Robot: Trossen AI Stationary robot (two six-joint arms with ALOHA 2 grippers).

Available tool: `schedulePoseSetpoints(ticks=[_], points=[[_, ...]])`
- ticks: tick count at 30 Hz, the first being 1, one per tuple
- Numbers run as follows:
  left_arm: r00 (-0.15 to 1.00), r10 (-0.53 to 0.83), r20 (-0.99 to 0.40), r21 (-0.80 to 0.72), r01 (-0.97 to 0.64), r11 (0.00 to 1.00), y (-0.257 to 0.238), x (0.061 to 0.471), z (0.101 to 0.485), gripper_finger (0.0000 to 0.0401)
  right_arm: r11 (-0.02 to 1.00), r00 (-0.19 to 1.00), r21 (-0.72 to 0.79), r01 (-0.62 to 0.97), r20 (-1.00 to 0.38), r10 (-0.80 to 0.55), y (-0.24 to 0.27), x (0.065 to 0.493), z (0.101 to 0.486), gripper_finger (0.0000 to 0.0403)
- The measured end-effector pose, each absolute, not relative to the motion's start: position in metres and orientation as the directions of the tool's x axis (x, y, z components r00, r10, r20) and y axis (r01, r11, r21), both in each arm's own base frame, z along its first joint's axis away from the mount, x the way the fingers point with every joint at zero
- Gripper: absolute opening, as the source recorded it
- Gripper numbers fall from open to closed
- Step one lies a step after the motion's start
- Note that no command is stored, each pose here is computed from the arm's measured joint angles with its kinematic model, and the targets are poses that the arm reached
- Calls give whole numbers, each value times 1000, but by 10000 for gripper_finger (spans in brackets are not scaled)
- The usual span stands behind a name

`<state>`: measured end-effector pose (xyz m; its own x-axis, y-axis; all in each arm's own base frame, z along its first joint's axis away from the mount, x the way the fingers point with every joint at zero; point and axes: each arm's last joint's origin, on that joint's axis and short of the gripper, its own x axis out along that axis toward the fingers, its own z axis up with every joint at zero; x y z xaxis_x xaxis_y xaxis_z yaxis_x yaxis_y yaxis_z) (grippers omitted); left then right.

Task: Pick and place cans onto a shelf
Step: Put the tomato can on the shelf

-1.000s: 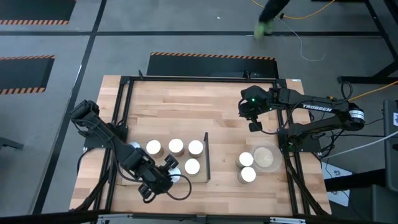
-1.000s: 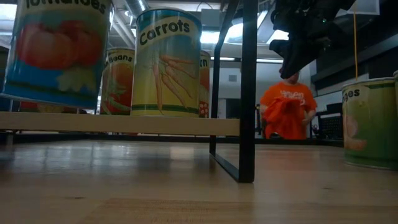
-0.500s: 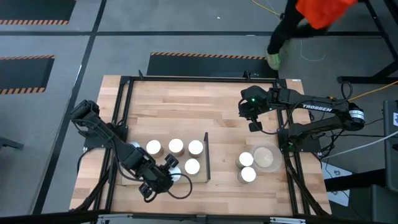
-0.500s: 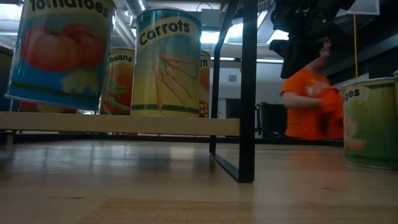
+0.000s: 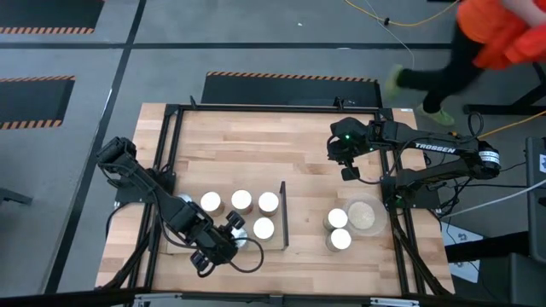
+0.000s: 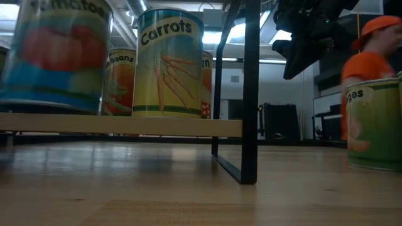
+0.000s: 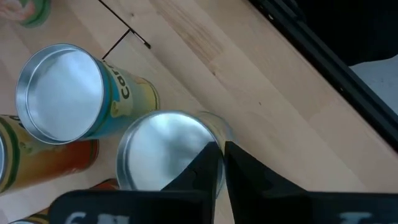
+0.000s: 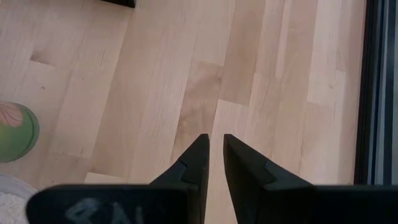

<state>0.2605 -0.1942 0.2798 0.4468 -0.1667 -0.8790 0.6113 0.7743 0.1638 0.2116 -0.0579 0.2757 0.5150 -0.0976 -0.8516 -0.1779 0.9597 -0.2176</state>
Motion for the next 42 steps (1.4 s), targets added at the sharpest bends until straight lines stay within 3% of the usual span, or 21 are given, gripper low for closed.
schedulePoseSetpoints(ticks=[26, 35, 42], points=[[476, -189, -859, 165, 607, 778, -196, 263, 282, 2, 960, 515, -218, -178, -851, -98, -58, 212, 276, 53], [521, -221, -825, 165, 595, 787, -199, 268, 285, 23, 960, 515, -218, -178, -851, -98, -58, 212, 276, 53], [592, -221, -775, 113, 474, 873, -193, 280, 290, 63, 960, 515, -218, -178, -851, -98, -58, 212, 276, 53]])
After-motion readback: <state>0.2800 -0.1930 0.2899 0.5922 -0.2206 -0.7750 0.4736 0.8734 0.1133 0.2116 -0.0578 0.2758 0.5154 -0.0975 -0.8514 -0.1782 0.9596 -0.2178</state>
